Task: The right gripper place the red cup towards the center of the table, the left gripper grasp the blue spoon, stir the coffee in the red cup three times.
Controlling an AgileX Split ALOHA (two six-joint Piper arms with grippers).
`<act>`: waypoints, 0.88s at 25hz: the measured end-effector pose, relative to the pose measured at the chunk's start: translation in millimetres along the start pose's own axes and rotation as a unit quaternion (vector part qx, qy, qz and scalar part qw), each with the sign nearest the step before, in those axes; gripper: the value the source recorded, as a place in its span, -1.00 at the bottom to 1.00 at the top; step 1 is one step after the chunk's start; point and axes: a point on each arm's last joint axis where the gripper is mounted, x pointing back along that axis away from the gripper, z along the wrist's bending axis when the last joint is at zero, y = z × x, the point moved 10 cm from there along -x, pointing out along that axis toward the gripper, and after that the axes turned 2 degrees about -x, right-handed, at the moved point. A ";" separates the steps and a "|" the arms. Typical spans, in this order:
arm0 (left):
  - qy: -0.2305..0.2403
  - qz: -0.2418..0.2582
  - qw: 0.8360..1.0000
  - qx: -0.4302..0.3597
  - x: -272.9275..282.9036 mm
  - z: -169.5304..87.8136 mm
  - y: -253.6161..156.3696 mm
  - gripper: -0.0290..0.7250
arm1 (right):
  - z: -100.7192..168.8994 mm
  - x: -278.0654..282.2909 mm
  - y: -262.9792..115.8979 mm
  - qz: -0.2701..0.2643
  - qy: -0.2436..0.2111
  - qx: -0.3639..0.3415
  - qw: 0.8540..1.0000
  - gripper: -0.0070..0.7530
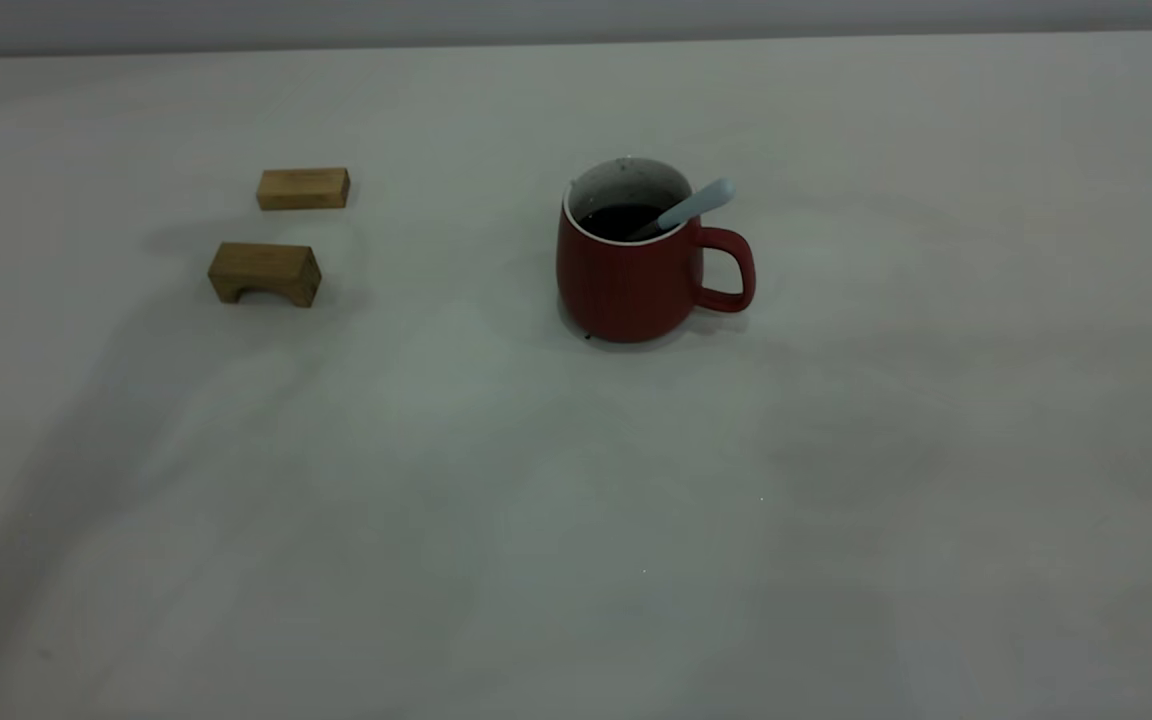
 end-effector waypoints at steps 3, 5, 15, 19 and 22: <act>0.016 -0.051 0.996 -0.073 36.5 11.9 3.3 0.47 | 0.0 0.0 0.0 0.000 0.000 0.000 1.000 0.45; 0.023 -0.084 0.991 -0.104 61.8 18.4 2.8 0.47 | 0.0 0.0 0.0 0.000 0.000 0.000 1.000 0.45; 0.026 -0.187 0.973 -0.135 151.0 49.7 -46.1 0.47 | 0.0 0.0 0.0 0.000 0.000 0.000 1.000 0.45; 0.032 -0.171 0.975 -0.138 141.8 74.0 -105.5 0.47 | 0.0 0.0 0.0 0.000 0.000 0.000 1.000 0.45; 0.043 -0.148 0.980 -0.125 119.0 100.2 -155.2 0.47 | 0.0 0.0 0.0 0.000 0.000 0.000 1.000 0.45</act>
